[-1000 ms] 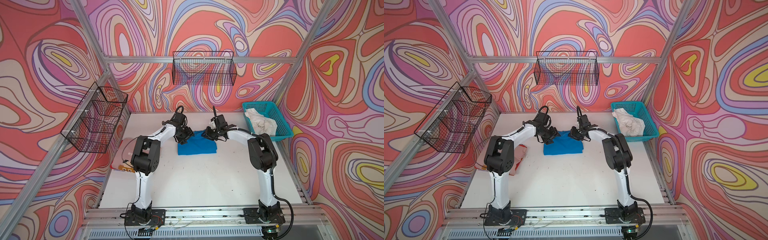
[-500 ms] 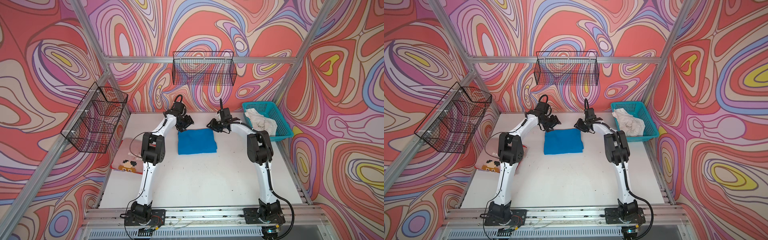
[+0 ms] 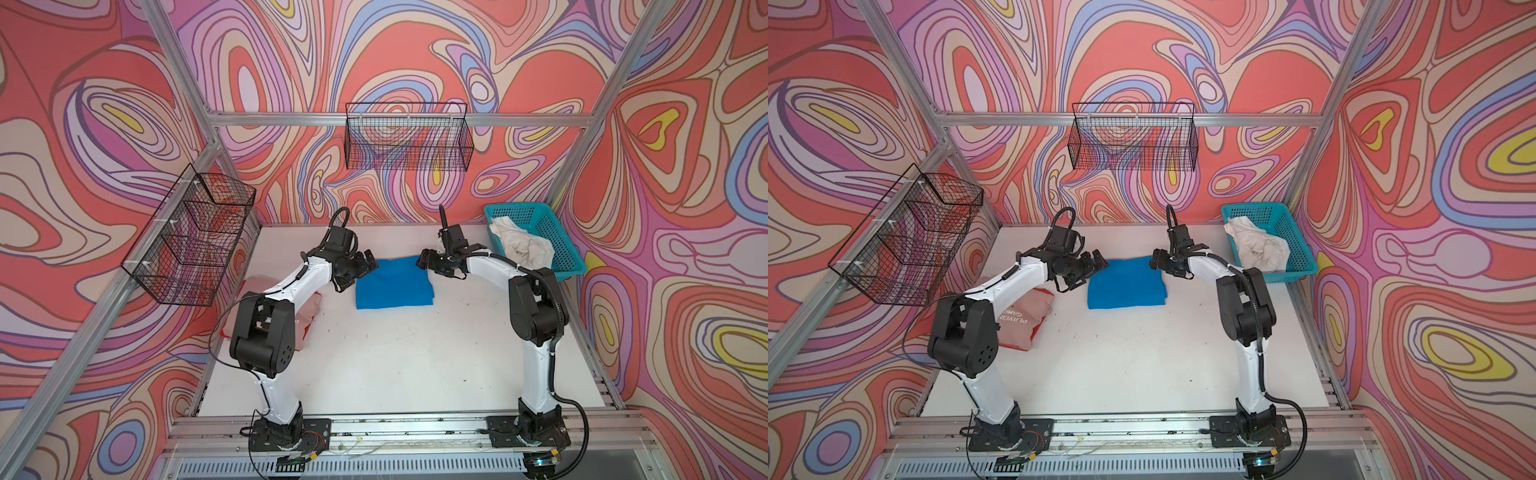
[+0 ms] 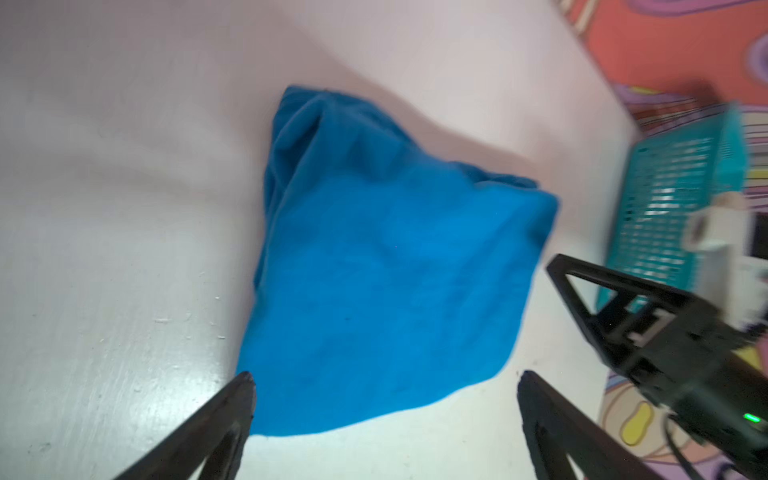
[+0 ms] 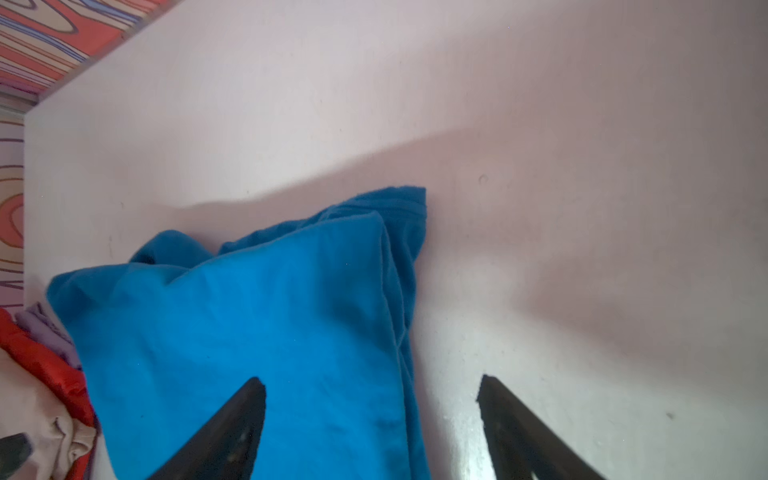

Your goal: Fold and stack the t-shirts

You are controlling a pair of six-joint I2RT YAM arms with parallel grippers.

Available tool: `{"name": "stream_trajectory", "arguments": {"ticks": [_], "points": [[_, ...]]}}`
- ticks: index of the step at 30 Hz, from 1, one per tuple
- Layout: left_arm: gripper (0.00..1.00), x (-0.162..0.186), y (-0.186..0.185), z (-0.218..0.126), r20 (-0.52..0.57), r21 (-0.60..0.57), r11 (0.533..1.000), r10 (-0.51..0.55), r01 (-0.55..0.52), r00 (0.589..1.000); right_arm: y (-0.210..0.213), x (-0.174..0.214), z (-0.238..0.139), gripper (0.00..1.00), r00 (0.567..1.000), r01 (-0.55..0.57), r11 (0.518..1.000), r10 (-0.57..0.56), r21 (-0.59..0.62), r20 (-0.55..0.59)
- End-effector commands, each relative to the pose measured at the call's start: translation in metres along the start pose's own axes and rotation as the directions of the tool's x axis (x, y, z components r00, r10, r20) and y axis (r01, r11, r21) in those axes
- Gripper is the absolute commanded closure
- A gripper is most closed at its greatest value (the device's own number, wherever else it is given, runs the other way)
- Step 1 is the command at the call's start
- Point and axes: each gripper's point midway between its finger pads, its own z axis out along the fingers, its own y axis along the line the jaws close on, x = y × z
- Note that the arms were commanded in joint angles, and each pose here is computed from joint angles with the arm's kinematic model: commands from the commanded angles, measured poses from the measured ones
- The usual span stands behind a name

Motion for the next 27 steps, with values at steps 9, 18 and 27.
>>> {"name": "stream_trajectory", "arguments": {"ticks": [9,18,27], "points": [[0.08,0.006,0.044,0.058,-0.083,-0.164,0.985,0.045,-0.058,0.996,-0.015,0.05,0.04,0.24,0.984,-0.019,1.0,0.016,-0.012,-0.179],[0.08,0.041,0.053,0.097,-0.225,-0.176,0.984,-0.001,-0.039,0.974,0.007,0.093,0.056,0.33,0.947,-0.164,0.962,0.091,-0.219,-0.308],[0.68,0.074,0.055,0.124,-0.301,-0.109,0.994,-0.025,-0.009,0.953,0.019,0.118,0.074,0.54,0.939,-0.177,0.951,0.086,-0.253,-0.334]]}}
